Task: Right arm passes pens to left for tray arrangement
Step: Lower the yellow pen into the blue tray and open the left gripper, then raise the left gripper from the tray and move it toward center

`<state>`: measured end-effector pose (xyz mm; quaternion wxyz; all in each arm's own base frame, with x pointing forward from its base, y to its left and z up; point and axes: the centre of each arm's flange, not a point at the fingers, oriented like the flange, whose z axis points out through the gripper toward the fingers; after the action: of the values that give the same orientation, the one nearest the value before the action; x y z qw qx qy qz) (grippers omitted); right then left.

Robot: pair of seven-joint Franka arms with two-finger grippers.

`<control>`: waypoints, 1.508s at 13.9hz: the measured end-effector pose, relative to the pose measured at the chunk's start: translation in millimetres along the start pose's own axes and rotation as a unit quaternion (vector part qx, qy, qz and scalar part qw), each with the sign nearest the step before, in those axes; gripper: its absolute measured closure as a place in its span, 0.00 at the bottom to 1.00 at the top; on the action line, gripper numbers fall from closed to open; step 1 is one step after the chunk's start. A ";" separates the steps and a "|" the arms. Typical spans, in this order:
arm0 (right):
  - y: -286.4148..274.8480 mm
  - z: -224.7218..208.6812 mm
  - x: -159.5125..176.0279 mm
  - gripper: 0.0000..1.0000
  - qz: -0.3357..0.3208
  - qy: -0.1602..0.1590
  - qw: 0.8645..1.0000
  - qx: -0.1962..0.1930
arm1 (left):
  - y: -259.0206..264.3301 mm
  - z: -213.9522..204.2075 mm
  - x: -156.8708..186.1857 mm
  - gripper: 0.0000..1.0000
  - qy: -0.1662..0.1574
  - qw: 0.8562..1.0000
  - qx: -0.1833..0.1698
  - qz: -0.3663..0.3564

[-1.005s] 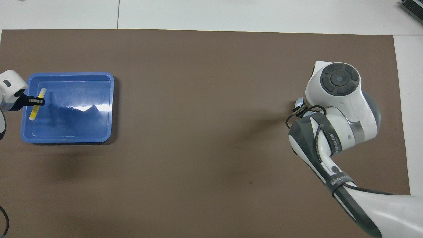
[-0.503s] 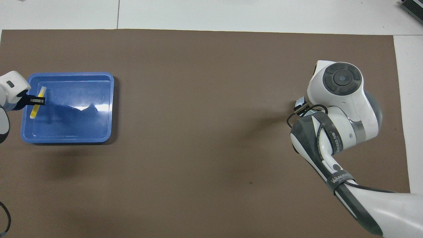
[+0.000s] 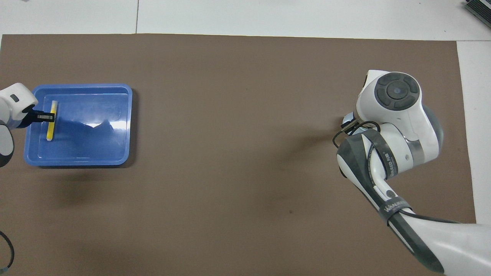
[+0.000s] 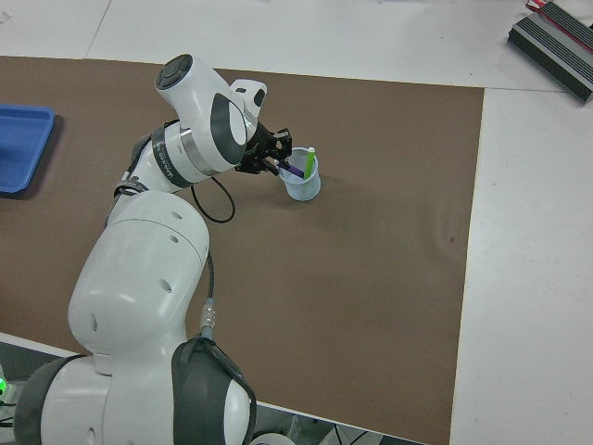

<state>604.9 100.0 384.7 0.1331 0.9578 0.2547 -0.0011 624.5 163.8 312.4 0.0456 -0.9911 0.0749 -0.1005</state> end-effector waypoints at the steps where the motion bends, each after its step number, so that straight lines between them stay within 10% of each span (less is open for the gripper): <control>1: 0.2 -0.1 0.0 0.69 0.000 0.000 1.000 0.000 | 0.0 0.0 0.0 0.67 0.000 1.000 0.000 0.000; 21: 2.4 -2.7 5.5 0.67 0.049 0.012 0.999 0.009 | 84.6 -70.6 51.1 0.59 -0.055 0.985 -0.048 -0.154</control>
<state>610.7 101.3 387.5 0.1216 0.9702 0.2091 0.0145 647.6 67.1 382.1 -0.0136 -0.9958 -0.0764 -0.0484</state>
